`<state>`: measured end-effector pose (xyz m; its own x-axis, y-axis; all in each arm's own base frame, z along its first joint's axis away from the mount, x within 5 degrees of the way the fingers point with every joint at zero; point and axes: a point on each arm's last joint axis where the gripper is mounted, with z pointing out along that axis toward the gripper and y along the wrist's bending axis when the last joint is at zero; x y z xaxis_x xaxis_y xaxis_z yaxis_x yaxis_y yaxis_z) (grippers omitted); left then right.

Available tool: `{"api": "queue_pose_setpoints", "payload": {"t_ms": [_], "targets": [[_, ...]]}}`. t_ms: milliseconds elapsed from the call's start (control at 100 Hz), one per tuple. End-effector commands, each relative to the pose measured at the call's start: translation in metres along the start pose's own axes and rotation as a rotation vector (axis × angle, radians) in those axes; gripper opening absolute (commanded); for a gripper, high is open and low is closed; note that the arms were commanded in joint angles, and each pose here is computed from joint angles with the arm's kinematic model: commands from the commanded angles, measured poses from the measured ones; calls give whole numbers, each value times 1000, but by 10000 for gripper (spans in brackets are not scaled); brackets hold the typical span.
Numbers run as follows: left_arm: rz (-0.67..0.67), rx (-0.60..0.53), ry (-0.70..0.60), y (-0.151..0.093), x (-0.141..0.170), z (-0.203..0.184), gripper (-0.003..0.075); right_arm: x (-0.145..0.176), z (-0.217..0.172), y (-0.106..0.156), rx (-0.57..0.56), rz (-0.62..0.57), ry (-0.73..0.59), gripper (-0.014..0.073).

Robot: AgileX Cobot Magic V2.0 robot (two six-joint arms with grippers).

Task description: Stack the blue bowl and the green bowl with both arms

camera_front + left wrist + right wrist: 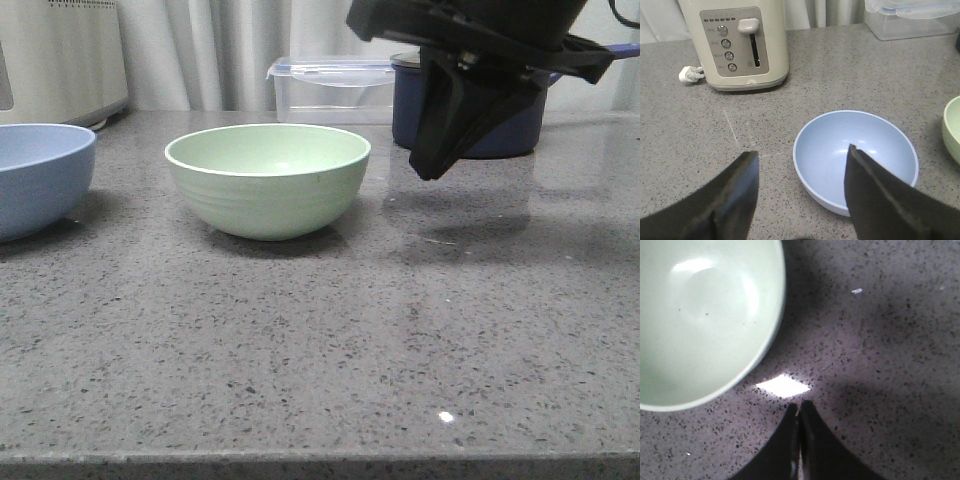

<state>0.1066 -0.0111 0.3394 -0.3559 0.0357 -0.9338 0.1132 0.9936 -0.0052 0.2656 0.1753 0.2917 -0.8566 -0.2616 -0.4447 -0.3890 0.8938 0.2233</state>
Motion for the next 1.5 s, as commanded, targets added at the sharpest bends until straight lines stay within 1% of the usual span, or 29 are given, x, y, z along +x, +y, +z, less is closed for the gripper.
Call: {"api": "queue_pose_setpoints", "payload": {"t_ms": [0,240,430,530,1270,1490], "targets": [[-7,-4,-101,0,-17,-3,389,-6,-18,6,-36,-1,-105,-74],[-7,-4,-101,0,-17,-3,389,-8,-1,5,-35,10,-84,-74],[-7,-4,-101,0,-17,-3,389,-7,12,14,-51,-4,-72,-74],[-7,-4,-101,0,-17,-3,389,-8,17,15,-61,9,-69,-74],[-7,-4,-104,0,-17,-3,389,-13,16,17,-93,41,-120,-74],[-7,-4,-104,0,-17,-3,389,-13,17,17,-93,41,-116,-74]]}}
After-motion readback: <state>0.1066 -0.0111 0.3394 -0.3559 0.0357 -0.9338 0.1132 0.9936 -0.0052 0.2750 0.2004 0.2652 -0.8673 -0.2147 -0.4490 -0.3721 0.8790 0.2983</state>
